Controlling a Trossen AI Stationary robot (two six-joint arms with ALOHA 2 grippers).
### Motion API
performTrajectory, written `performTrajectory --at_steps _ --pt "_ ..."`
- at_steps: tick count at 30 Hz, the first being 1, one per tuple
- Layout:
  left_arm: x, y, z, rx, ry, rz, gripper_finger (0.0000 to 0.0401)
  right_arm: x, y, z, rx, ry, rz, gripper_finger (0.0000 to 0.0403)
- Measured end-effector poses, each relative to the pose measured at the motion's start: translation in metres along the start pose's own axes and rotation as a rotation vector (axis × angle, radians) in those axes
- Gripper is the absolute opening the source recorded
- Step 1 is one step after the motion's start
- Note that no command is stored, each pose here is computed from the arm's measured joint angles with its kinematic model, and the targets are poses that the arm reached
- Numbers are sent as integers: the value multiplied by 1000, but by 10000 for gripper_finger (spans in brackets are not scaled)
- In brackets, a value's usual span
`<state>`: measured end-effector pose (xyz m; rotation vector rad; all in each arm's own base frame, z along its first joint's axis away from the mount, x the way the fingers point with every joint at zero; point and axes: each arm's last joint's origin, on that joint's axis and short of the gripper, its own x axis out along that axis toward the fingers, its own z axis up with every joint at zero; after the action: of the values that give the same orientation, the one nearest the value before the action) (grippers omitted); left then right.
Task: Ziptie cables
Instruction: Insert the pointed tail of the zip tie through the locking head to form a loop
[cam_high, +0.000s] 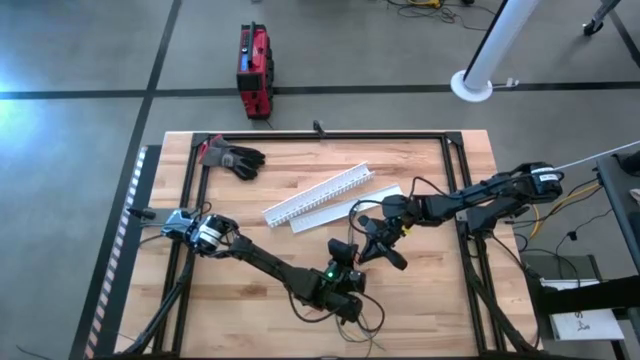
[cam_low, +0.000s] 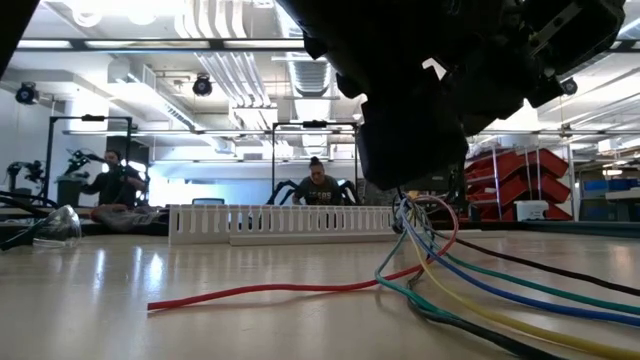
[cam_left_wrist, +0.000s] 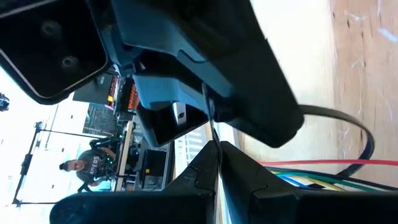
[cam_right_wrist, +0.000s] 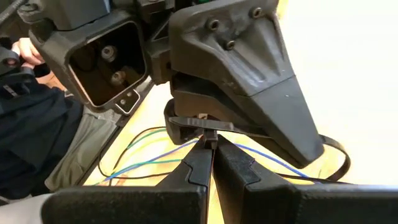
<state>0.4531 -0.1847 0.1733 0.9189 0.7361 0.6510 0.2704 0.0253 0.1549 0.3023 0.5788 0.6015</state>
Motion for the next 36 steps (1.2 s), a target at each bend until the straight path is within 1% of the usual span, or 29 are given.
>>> performTrajectory --at_steps 3,8,15,19,36 --pt "0 0 0 1 0 0 0 0 0 0 -1 0 5 0" --pt "2 0 -3 29 15 0 0 0 2 0 8 5 54 0" --pt "5 1 -4 37 23 1 0 0 2 0 8 3 57 0" --pt "6 2 -4 35 26 2 0 0 3 2 -2 -8 87 0" --pt "7 2 -2 6 17 5 0 0 1 2 3 -11 42 0"
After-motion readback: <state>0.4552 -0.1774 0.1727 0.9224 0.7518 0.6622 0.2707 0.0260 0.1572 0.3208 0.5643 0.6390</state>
